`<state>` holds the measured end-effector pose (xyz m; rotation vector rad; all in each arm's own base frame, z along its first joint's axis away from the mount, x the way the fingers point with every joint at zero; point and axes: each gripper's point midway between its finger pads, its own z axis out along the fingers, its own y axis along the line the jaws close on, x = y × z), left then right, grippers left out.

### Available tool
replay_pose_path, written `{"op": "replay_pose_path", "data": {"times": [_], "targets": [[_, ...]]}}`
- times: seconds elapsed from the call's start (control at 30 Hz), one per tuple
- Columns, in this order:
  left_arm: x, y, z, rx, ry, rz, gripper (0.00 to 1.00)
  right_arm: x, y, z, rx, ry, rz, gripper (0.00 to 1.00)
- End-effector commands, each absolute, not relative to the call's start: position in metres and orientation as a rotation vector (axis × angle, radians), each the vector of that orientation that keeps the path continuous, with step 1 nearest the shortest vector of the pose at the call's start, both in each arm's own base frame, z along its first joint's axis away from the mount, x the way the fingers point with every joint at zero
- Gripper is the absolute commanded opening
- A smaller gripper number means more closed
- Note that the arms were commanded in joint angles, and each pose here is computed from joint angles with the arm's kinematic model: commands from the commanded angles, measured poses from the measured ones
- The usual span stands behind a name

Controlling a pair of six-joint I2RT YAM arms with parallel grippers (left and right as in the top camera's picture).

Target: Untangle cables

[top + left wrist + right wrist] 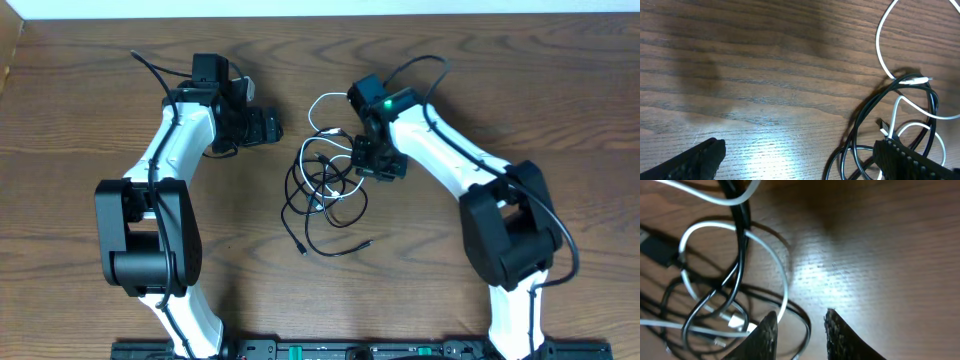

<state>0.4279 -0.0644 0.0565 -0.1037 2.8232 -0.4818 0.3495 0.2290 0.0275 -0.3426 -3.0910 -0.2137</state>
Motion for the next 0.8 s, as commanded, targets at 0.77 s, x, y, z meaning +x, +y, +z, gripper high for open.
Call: {"op": "replay_pose_path", "data": {"times": [0.77], "targets": [[0.426,-0.061,0.056,-0.125,2.827,-0.474,0.98,0.356,0.233,0.014,-0.448,-3.235,0.006,0.22]]}}
